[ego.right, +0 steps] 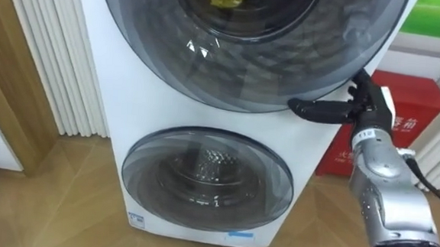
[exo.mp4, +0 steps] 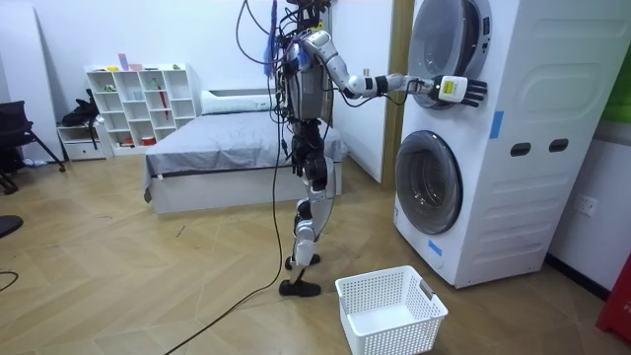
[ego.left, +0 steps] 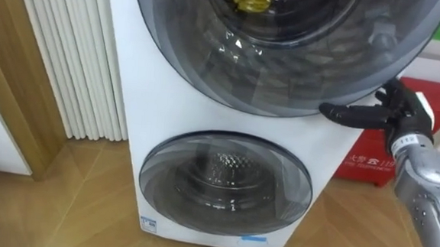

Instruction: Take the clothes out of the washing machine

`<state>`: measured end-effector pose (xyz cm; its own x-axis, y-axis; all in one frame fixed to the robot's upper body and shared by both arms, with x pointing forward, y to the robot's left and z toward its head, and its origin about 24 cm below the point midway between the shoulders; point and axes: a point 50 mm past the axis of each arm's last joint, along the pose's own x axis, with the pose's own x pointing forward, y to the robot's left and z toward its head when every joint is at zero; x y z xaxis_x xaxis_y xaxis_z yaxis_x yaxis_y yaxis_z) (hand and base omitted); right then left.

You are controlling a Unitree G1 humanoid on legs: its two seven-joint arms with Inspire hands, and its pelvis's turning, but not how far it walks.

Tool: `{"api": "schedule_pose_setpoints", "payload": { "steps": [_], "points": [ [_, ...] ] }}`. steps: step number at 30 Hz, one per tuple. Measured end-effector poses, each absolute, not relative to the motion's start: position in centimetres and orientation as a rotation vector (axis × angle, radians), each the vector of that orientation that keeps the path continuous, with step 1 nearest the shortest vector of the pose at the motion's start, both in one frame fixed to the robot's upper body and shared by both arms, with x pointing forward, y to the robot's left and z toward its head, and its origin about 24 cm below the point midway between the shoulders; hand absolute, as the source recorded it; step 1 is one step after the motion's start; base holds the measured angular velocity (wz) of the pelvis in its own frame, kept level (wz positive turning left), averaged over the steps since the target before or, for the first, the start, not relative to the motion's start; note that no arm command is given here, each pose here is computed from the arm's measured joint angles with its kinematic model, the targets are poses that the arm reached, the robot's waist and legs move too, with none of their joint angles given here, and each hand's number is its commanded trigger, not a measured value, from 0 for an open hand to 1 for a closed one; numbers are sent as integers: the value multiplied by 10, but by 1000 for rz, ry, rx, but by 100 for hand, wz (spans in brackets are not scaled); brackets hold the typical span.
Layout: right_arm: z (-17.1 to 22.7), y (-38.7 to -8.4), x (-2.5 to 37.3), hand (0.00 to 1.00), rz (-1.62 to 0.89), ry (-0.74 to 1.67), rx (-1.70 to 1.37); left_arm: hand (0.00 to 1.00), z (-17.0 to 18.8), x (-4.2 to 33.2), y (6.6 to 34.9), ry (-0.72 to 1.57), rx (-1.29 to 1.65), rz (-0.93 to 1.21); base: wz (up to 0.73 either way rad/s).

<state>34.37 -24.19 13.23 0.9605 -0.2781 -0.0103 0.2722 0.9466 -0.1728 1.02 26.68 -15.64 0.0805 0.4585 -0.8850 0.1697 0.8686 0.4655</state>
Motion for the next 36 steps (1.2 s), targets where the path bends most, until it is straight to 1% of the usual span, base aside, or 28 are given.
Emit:
{"api": "schedule_pose_setpoints", "payload": {
  "steps": [2,5,10,12,14,17,27,36],
  "points": [
    [151,-236,341,0,-270,-47,-207,0,-156,13,267,1487,523,233,-8],
    [162,-237,338,0,-274,-90,-238,0,-156,17,267,1469,523,229,-10],
    [188,-227,330,0,-258,-220,-304,0,-156,21,266,1443,539,215,-30],
    [203,-219,324,0,-233,-296,-304,0,-153,26,272,1416,554,224,-46],
    [228,-203,308,0,-187,-452,-312,0,-155,22,269,1433,564,213,14],
    [242,-192,298,0,-153,-551,-323,0,-155,29,265,1409,575,189,39],
    [238,-196,294,0,-149,-559,-336,0,-157,20,264,1442,565,187,2],
    [216,-200,283,0,-68,-517,-327,0,-157,25,263,1425,569,195,0]
  ]
}}
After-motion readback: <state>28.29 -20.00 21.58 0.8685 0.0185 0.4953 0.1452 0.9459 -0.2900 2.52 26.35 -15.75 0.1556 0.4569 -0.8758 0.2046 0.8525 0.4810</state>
